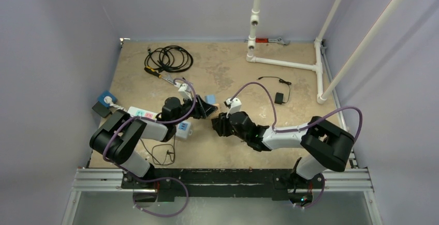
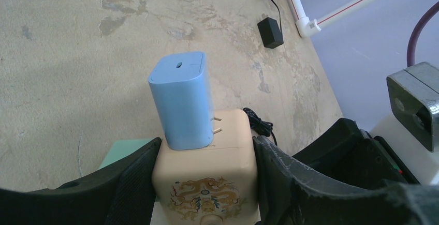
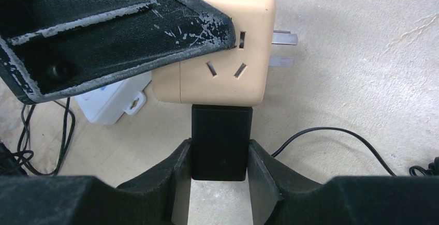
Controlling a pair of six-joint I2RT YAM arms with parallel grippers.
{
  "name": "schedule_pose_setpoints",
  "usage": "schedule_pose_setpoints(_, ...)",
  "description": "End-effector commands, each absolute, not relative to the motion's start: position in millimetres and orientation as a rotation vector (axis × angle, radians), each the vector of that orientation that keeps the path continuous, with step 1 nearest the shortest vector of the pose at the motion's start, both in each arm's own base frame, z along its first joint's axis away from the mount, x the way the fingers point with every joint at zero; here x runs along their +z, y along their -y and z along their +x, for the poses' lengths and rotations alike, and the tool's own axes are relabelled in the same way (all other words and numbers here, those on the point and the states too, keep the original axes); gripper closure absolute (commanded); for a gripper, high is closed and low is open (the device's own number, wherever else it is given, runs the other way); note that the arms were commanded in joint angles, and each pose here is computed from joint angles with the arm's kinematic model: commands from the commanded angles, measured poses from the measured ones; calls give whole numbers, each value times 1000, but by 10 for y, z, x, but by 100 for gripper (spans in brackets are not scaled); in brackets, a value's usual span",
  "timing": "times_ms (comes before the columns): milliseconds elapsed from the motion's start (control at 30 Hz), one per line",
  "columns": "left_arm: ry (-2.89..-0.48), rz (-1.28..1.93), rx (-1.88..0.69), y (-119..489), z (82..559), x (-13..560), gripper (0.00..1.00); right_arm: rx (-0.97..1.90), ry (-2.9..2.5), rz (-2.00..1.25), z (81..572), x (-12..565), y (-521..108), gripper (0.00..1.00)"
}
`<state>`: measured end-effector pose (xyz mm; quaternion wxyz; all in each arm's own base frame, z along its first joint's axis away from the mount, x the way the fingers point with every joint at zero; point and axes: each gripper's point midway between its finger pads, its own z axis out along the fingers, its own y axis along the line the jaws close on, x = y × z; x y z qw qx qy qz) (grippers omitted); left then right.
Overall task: Pull the plug off the socket
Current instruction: Remove the plug from the socket.
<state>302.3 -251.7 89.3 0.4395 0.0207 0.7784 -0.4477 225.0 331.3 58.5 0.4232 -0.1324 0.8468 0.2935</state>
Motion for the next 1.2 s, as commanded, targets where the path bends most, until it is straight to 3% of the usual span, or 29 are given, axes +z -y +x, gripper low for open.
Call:
schedule_pose_setpoints(0,-2002,-54,-863,2127,3254,577,100,873,-2150,-433,1959,596,-3395,100)
schedule_pose_setpoints(533,-2007,-66,-856,2092,3278,562,100,889,-1967,-783,1539,798,-3682,100)
schedule_pose_setpoints(900,-2003,-66,-860,2091,3277,575,100,850,-2009,-599,1682,898,-3603,100)
schedule_pose_setpoints(1167,-1974,-34,-859,2088,3262,671,100,559,-2059,-336,2212,1113,-3033,100)
